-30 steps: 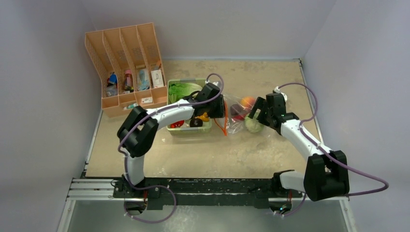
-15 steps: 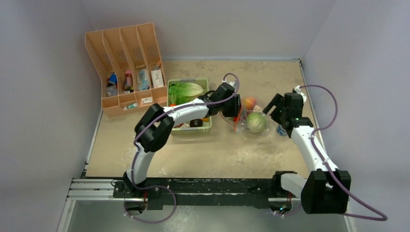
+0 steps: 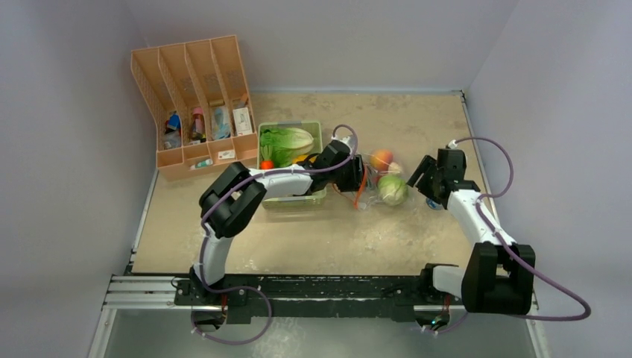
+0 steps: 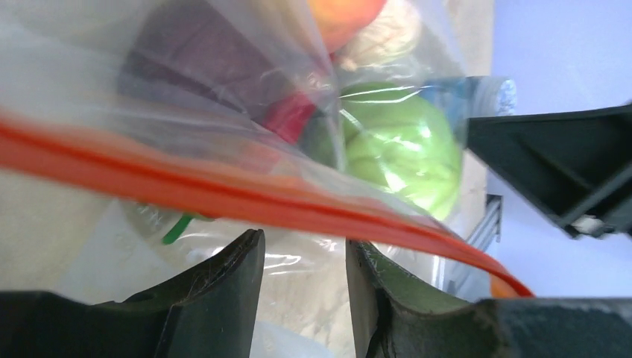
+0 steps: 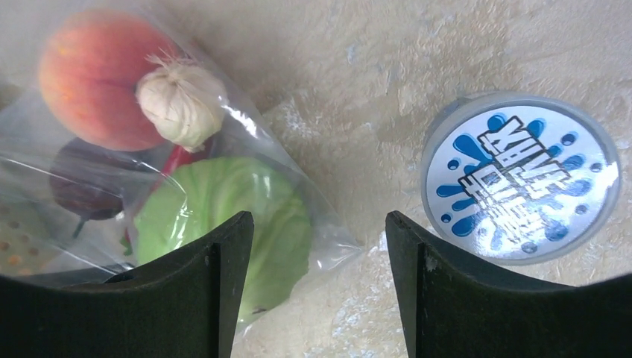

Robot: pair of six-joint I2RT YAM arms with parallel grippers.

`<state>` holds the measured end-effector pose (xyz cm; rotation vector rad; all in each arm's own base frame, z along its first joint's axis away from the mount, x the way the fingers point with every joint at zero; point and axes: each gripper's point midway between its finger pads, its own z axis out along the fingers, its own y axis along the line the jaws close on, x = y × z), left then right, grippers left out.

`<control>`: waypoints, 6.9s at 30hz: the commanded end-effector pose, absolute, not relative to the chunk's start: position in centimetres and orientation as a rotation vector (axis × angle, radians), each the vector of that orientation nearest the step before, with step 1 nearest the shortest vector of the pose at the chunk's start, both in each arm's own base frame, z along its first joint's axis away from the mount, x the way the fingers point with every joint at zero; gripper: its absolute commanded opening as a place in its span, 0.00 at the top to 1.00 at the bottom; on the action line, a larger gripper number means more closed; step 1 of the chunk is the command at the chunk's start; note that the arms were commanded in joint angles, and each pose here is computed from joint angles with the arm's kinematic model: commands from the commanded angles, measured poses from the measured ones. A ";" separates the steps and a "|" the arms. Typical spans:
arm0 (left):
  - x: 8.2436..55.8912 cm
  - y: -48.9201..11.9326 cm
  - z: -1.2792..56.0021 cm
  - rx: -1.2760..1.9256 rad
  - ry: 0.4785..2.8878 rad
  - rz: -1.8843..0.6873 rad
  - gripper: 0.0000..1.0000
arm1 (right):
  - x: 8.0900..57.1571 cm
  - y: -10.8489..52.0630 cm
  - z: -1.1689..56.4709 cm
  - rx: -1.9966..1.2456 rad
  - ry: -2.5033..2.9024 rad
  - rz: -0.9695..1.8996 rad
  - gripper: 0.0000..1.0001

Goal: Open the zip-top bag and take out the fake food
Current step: Pick up the fake vegetable from the zipper food storage bag.

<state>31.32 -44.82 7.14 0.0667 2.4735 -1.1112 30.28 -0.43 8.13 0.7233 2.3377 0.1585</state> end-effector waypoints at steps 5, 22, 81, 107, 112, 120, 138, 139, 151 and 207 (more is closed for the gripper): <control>34.8 -48.1 19.8 -0.015 2.017 -1.665 0.55 | 30.5 2.0 5.8 0.645 2.443 0.307 0.31; 33.6 -42.2 9.6 0.257 2.503 -0.981 0.52 | 30.5 2.1 9.2 0.765 2.276 0.368 0.25; 28.0 -46.8 10.3 0.246 2.424 -1.367 0.23 | 31.2 10.4 7.1 0.653 2.383 0.937 0.21; 28.7 -47.9 12.4 0.156 2.343 -1.451 0.22 | 27.1 9.1 4.8 0.445 2.482 0.771 0.43; 27.9 -48.5 12.7 0.108 2.304 -1.570 0.22 | 27.7 10.0 5.2 0.439 2.457 0.854 0.41; 25.3 -47.8 10.0 0.296 2.448 -1.533 0.22 | 28.4 10.9 4.8 0.476 2.444 0.943 0.38; 25.6 -50.5 11.9 0.458 2.407 -1.496 0.34 | 28.5 10.5 3.8 0.432 2.476 0.896 0.35; 25.6 -50.6 12.1 0.449 2.396 -1.514 0.37 | 28.6 10.6 3.9 0.432 2.470 0.901 0.35; 26.4 -49.2 12.4 0.376 2.369 -1.439 0.74 | 29.0 9.1 5.3 0.501 2.452 0.775 0.31; 27.9 -47.8 16.5 0.181 2.173 -1.610 0.23 | 27.0 10.1 2.7 0.557 2.450 0.875 0.25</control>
